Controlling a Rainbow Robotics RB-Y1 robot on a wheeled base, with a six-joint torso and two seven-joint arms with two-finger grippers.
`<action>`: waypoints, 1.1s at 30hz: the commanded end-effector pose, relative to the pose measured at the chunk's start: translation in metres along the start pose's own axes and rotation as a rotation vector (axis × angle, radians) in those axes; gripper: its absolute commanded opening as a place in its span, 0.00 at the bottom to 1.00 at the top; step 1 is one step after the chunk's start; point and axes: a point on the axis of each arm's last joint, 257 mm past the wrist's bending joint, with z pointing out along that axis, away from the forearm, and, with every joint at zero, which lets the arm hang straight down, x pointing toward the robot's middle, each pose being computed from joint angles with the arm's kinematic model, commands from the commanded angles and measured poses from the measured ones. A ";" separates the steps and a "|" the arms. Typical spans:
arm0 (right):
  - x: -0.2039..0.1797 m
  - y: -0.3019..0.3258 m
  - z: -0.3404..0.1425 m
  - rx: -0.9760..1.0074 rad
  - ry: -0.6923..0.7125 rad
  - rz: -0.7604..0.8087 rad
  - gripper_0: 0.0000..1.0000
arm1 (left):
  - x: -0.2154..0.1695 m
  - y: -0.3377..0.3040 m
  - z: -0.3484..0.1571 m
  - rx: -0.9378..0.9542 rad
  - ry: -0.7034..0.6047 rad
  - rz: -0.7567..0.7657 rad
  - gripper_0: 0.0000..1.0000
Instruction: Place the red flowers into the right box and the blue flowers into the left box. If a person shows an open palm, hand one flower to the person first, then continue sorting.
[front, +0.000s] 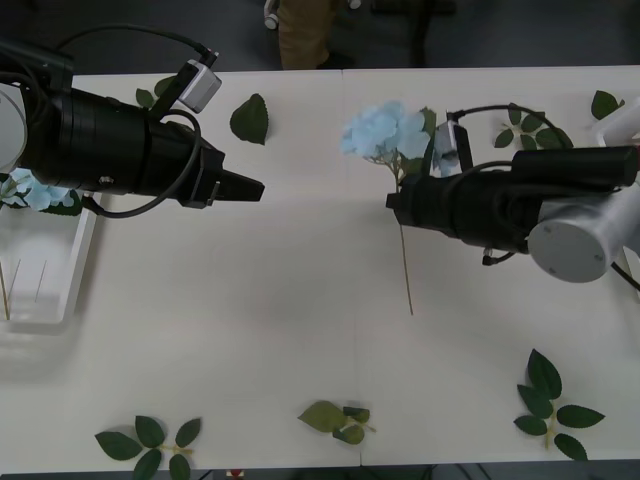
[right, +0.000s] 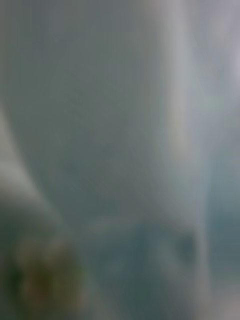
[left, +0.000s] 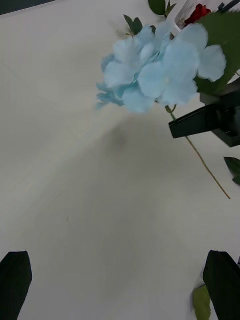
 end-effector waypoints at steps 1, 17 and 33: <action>-0.066 0.065 -0.039 -0.144 -0.109 -0.050 0.00 | -0.018 -0.008 -0.004 0.012 -0.065 0.020 1.00; -0.051 0.117 -0.085 -0.401 0.124 -0.153 0.00 | -0.065 -0.055 0.028 0.071 -0.111 0.084 1.00; -0.050 0.203 -0.054 -0.683 -0.106 -0.214 0.00 | -0.097 -0.128 0.043 0.244 -0.165 0.117 1.00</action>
